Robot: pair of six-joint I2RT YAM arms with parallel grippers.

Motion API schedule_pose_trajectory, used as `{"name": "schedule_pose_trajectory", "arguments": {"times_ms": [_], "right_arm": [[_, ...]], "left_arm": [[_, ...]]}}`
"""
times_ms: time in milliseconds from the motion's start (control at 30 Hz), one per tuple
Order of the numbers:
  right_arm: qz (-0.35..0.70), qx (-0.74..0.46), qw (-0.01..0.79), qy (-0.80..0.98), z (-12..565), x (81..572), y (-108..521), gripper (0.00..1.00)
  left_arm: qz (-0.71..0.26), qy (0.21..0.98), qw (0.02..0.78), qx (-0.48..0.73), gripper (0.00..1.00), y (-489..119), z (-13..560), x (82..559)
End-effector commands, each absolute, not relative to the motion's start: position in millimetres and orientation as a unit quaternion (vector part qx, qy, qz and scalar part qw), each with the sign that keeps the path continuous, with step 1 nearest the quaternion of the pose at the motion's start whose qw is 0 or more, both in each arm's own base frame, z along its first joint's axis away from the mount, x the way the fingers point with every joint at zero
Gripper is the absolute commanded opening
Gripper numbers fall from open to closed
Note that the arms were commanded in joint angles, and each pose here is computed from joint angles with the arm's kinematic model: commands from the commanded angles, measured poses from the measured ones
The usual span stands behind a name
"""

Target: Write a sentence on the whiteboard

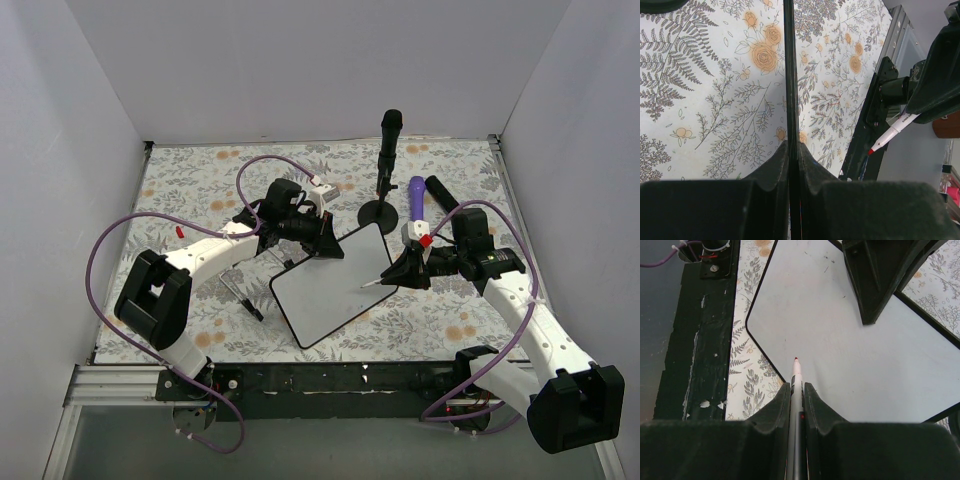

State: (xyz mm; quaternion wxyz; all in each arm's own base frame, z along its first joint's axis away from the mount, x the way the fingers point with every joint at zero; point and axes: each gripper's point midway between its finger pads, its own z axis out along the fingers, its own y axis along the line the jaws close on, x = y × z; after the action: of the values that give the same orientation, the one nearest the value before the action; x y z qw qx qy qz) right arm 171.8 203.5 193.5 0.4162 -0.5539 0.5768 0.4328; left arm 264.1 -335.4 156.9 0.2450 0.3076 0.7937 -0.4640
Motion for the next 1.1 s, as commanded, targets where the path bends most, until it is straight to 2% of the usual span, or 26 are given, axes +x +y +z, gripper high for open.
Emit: {"name": "schedule_pose_trajectory", "arguments": {"times_ms": [0,533,767,1067], "right_arm": [[0.438,-0.560,0.426,0.559,197,170,206,0.01],[0.429,-0.572,0.419,0.560,207,173,212,0.01],[0.433,-0.604,0.395,0.540,221,161,234,0.01],[0.380,-0.645,0.400,0.529,234,167,258,0.01]], "left_arm": [[-0.458,0.772,0.284,0.338,0.00,-334,174,261],[-0.459,0.773,0.283,0.334,0.00,-334,175,261],[-0.467,0.774,0.277,0.325,0.00,-335,173,259],[-0.474,0.777,0.273,0.311,0.00,-337,172,259]]}}
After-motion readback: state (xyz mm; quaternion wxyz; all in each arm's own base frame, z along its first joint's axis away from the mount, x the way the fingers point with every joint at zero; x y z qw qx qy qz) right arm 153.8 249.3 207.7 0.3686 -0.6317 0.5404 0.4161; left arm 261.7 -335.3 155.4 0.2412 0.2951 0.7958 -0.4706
